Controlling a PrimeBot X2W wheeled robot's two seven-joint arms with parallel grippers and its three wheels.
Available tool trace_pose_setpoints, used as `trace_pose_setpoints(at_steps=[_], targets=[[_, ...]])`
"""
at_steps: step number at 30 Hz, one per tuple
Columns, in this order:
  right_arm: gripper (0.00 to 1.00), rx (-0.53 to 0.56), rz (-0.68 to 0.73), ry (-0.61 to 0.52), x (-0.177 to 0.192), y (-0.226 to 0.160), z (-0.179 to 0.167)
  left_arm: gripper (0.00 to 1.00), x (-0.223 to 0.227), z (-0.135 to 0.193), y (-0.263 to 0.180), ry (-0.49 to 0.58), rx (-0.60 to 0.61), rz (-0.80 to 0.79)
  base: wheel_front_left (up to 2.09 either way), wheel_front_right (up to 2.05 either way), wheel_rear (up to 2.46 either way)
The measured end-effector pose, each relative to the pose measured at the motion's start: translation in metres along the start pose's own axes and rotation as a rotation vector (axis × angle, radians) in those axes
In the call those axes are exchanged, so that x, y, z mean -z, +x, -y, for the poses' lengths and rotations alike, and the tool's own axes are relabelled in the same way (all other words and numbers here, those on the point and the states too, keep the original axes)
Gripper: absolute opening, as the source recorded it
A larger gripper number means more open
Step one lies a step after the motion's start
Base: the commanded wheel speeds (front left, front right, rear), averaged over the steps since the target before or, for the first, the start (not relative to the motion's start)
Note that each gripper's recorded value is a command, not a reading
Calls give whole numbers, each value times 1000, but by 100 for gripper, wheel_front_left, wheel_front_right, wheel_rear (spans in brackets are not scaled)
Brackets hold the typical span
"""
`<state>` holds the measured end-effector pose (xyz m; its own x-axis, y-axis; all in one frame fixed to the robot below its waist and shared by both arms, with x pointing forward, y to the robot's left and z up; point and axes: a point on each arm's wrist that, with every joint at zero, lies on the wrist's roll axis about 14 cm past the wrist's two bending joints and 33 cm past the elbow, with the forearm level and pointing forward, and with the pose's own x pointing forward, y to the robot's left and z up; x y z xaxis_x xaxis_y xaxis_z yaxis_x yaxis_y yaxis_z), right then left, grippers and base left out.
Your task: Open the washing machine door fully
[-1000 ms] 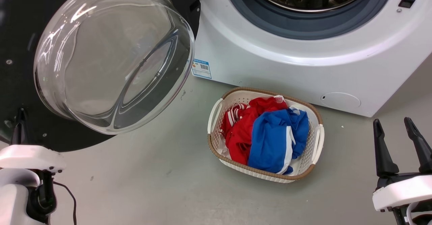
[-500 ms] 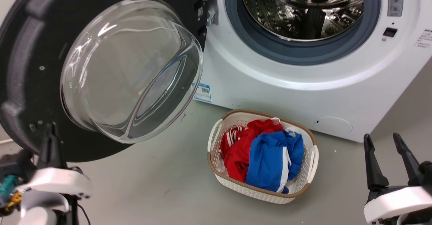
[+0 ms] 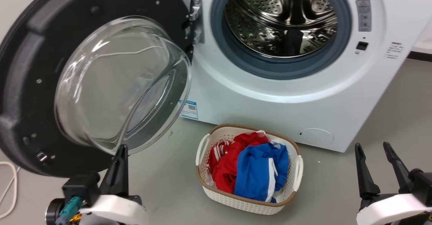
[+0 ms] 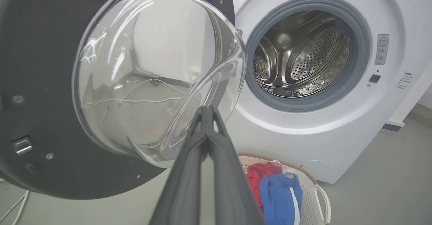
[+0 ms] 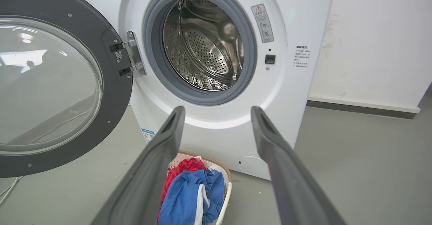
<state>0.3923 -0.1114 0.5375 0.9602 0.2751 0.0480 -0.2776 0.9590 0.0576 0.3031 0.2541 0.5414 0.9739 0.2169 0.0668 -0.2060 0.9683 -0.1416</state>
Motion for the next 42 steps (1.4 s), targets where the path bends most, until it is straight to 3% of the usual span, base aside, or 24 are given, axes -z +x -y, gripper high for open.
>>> trace_pose_setpoints(at_steps=[2,3,6,7,22,30,42], targets=[[100,19,2,-3,-1,-4,6,0,4,13,7,10,44,-8,0,0,0],[100,25,0,-4,-1,-6,7,15,6,18,10,15,64,-12,0,0,0],[100,52,-5,-5,0,-13,15,91,12,38,21,21,132,-25,0,0,0],[100,66,-7,-8,0,-17,19,100,13,43,26,27,153,-29,0,0,0],[100,255,-8,-27,-2,-64,75,100,40,107,62,70,339,-76,0,0,0],[100,291,-6,-27,-2,-75,83,100,45,114,66,70,350,-82,0,0,0],[100,262,6,-19,-1,-67,78,100,48,103,64,78,313,-91,0,0,0]])
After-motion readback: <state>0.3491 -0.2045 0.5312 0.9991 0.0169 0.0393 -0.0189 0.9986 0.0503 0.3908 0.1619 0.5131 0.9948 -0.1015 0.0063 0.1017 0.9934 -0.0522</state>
